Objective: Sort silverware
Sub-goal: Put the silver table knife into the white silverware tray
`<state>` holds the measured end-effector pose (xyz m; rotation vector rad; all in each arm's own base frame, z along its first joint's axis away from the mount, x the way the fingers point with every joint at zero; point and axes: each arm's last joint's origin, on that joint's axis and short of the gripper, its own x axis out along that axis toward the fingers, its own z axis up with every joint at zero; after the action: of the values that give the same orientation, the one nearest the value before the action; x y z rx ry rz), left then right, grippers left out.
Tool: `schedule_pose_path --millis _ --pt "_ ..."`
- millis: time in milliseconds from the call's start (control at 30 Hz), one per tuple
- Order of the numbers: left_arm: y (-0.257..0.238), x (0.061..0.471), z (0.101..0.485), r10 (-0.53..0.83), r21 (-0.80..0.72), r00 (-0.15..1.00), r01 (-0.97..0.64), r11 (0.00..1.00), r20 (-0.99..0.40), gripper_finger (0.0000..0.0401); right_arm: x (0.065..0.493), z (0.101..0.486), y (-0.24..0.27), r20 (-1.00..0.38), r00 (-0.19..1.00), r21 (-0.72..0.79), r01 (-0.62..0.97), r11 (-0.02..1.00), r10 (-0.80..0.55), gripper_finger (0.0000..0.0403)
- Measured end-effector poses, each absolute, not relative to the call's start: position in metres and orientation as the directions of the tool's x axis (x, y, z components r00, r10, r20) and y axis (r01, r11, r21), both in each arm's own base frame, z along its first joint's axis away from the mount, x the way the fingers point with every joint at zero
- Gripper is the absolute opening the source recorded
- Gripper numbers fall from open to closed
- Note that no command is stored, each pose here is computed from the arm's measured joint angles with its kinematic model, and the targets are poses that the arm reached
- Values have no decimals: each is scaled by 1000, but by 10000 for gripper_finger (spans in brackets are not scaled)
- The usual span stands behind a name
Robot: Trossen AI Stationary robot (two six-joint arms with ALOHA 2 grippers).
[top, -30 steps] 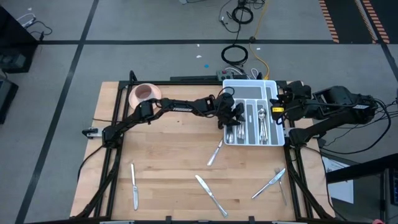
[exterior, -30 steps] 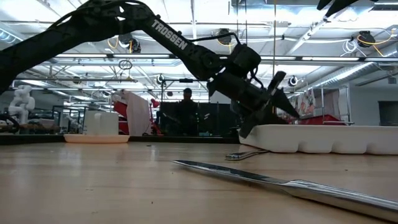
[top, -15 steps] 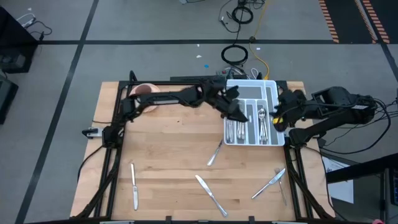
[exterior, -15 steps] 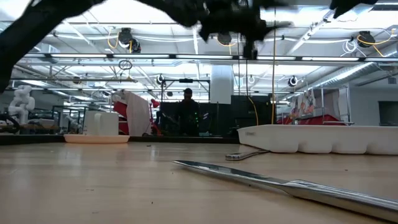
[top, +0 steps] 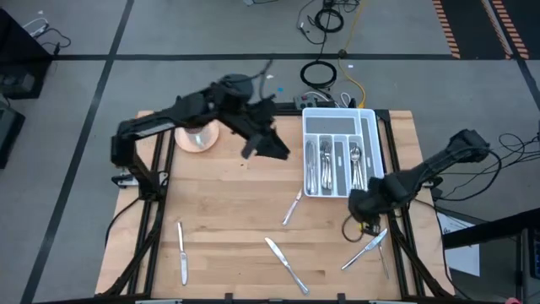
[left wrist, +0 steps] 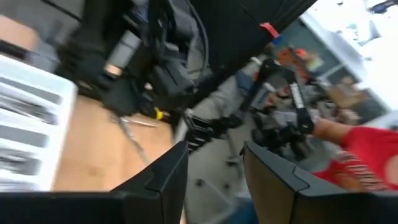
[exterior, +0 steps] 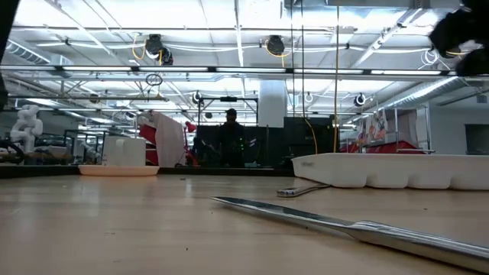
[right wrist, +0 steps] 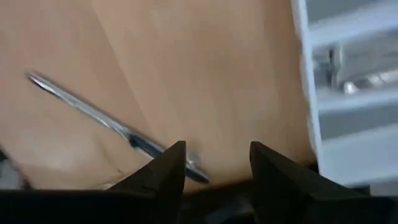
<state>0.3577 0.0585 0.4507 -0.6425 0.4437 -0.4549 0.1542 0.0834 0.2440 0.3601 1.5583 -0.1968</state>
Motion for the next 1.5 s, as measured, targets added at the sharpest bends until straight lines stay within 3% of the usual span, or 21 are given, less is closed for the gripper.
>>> schedule_pose_path --millis 200,533,800,1000,1333,1500 --pt "55 327 470 -408 -577 868 185 796 -283 158 139 221 106 -996 -58 45 287 957 65 171" --pt "55 319 462 -362 -584 848 78 808 -388 158 136 216 146 -975 84 212 67 975 206 177" --pt "55 318 457 -285 -538 848 1 843 -446 158 146 183 175 -986 34 157 -124 980 162 218" --pt "56 318 457 -272 -532 851 -11 847 -449 158 151 155 186 -996 -34 88 -158 984 84 227" --pt "56 318 457 -270 -532 852 -12 847 -449 158 155 131 199 -998 -41 56 -238 970 47 196" --pt "56 318 457 -254 -525 854 -26 851 -455 158 155 123 203 -995 -91 55 -259 964 32 123"
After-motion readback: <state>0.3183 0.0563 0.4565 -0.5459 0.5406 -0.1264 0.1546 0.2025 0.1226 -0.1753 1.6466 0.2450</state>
